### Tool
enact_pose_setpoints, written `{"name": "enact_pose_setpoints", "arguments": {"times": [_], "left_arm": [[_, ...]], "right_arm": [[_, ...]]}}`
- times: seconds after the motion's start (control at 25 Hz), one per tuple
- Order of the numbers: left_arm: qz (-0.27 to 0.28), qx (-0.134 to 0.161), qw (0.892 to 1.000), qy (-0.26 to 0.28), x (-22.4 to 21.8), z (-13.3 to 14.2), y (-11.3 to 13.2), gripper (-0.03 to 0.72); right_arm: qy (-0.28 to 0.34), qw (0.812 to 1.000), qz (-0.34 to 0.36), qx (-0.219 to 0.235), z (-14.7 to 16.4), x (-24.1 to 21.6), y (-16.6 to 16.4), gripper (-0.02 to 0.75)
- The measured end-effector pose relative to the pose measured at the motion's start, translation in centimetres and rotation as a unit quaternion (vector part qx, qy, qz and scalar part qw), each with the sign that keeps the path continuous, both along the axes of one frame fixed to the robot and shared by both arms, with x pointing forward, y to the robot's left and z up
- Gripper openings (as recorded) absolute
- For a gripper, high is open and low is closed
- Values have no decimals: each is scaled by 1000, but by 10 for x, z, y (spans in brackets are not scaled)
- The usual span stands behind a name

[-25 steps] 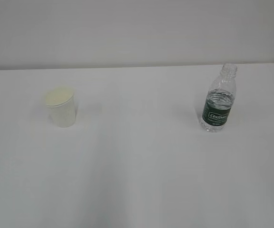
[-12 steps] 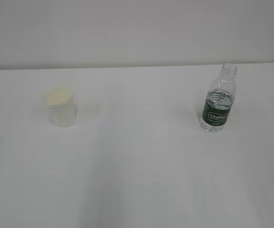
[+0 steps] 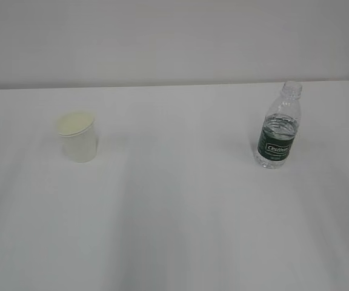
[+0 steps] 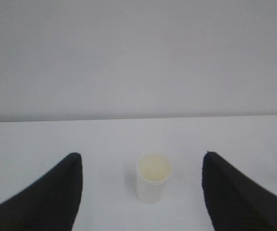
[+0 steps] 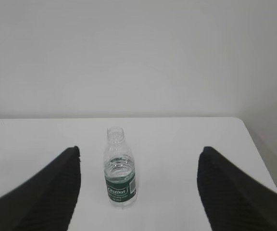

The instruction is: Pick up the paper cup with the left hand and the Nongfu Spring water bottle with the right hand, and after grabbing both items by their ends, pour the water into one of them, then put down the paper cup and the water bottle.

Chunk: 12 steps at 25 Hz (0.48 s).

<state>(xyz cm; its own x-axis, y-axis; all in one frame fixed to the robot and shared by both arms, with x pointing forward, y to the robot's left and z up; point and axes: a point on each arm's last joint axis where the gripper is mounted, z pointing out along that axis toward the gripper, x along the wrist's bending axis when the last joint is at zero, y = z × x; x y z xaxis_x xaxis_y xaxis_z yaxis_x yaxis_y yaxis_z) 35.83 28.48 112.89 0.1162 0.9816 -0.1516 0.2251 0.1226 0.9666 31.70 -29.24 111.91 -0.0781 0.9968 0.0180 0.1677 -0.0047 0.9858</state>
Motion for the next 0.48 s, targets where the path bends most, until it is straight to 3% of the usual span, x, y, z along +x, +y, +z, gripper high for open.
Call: {"name": "enact_pose_setpoints", "arguments": {"times": [0.16,0.48], "left_arm": [[-5,3,1000,27,14,-7,-3,555],[-1,6,999,31,29,-12,-4,533]], "right_arm": [[0,1000,1,0,0,12,1,575],[2,1000,2,-1,0,24,3,575]]}}
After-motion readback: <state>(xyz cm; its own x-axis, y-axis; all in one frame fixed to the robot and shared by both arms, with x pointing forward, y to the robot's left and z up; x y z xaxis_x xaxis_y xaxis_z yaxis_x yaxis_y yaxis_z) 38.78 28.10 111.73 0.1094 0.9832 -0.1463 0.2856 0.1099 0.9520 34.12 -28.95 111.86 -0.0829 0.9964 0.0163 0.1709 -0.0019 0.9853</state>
